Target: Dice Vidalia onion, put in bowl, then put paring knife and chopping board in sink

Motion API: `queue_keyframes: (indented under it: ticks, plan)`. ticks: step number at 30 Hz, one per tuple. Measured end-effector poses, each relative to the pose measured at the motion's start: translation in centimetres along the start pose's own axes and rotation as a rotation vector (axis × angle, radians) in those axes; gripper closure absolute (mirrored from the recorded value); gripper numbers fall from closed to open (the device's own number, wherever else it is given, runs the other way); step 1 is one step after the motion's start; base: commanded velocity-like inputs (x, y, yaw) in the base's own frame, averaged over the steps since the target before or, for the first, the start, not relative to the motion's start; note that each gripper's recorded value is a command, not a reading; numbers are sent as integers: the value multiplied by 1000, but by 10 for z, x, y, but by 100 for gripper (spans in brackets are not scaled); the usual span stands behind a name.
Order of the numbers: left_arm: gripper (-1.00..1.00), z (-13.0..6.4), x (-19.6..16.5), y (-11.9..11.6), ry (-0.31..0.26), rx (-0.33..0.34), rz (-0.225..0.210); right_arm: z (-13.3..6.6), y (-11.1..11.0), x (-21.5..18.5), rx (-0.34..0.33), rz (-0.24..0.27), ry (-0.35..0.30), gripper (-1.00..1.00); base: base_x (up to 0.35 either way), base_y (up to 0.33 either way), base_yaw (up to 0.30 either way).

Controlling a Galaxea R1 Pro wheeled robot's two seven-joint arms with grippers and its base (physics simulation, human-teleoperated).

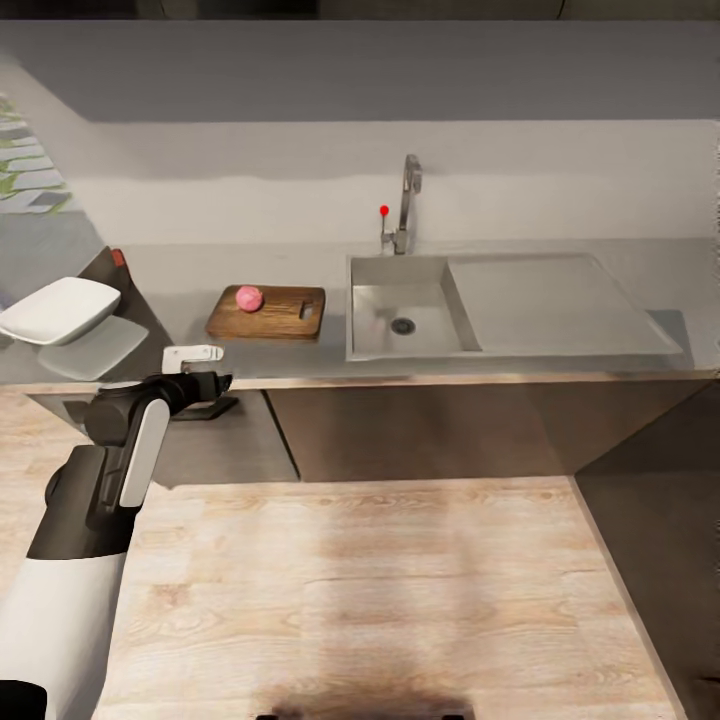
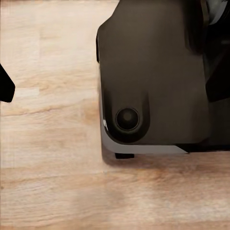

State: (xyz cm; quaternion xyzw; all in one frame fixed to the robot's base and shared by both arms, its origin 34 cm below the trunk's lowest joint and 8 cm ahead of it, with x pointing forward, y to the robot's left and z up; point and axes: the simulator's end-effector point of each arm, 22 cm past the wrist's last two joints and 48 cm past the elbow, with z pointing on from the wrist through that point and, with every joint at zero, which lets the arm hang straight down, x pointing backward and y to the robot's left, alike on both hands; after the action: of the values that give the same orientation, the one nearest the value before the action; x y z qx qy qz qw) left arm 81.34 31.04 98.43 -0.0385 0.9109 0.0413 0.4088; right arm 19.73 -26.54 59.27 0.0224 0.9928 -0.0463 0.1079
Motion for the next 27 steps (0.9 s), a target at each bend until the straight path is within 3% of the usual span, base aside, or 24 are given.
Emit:
queue_keyframes:
  ticks: [11,15,20,23,27]
  plan:
    - [-100,3,7,-8,17,14,-2,0,-1,0,1,0,-1,-100,-306,0,0]
    - [-100,14,28,-16,71,23,9,0,-2,0,3,0,-2,-100,-63,0,0]
    - [-100,43,87,-22,196,24,35,0,-3,0,6,0,-2,-100,-12,0,0]
    - [-100,66,121,-20,223,9,34,0,-3,0,6,0,-2,-100,-2,0,0]
    - [-100,101,221,-17,291,-28,14,0,-4,-1,8,0,-2,-100,0,0,0]
